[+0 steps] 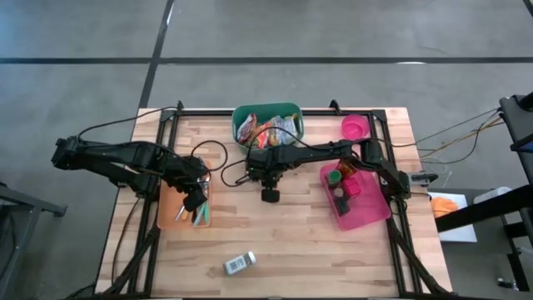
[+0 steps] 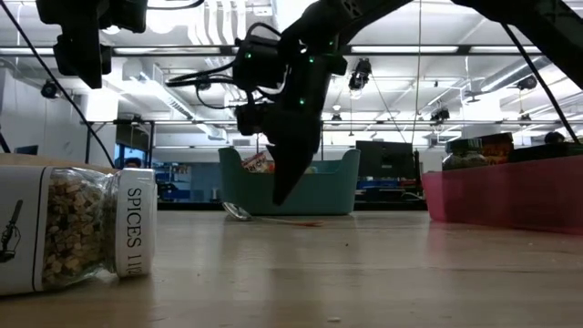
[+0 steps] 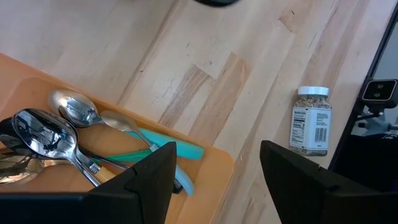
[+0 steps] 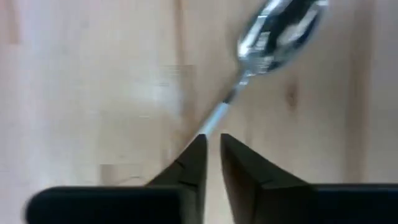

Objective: Pick & Place Food Item
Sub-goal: Put the orange spoon into the orange bin

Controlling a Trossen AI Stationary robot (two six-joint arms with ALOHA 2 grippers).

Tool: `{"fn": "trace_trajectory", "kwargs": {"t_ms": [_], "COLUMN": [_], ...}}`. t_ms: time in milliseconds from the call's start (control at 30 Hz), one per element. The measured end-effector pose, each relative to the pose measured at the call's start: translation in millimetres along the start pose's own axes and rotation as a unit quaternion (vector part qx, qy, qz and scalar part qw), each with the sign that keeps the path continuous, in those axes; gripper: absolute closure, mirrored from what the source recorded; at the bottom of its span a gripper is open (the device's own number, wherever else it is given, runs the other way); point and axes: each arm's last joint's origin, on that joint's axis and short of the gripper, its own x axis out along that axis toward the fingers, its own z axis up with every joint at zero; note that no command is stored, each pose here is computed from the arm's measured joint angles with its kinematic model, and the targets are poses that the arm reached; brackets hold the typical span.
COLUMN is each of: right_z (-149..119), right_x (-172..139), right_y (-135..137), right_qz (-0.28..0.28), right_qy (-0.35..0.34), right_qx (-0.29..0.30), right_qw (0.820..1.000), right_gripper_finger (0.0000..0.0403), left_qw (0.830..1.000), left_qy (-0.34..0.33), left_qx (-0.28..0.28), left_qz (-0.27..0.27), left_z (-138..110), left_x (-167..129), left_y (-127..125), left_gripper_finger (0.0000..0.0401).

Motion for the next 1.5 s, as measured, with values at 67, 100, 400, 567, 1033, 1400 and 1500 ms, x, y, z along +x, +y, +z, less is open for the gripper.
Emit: {"fn": "trace_trajectory", "kwargs": {"t_ms": [67, 100, 400, 567, 1033, 1400, 1500], "right_z": [0, 1, 13, 13, 8, 6, 6], "right_x": [0, 0, 4, 10, 35, 36, 37], "right_y": [2, 2, 5, 4, 5, 4, 4], "right_qz": [0.01, 0.014, -0.029, -0.058, -0.052, -0.072, -0.072], "right_qy": [-0.001, -0.004, -0.066, -0.065, -0.038, -0.035, -0.035], "right_qx": [0.008, 0.014, 0.078, 0.074, 0.104, 0.115, 0.117], "right_qw": [1.0, 1.0, 0.994, 0.994, 0.992, 0.99, 0.99], "right_gripper_finger": [0.0342, 0.0327, 0.0231, 0.0228, 0.0249, 0.039, 0.0392], "left_qw": [1.0, 1.0, 1.0, 1.0, 1.0, 1.0, 1.0], "left_qy": [0.0, 0.0, 0.002, 0.008, 0.01, 0.01, 0.01], "left_qx": [0.0, 0.0, 0.001, 0.001, 0.002, 0.002, 0.002], "left_qz": [0.0, 0.0, -0.002, -0.009, -0.011, -0.012, -0.012], "left_z": [0, 0, 0, 0, -1, -1, -1], "left_x": [0, 0, 0, 0, 0, 0, 0], "left_y": [0, 0, 0, -1, -1, -1, -1], "left_gripper_finger": [0.0165, 0.0165, 0.0165, 0.0165, 0.0165, 0.0165, 0.0165]}}
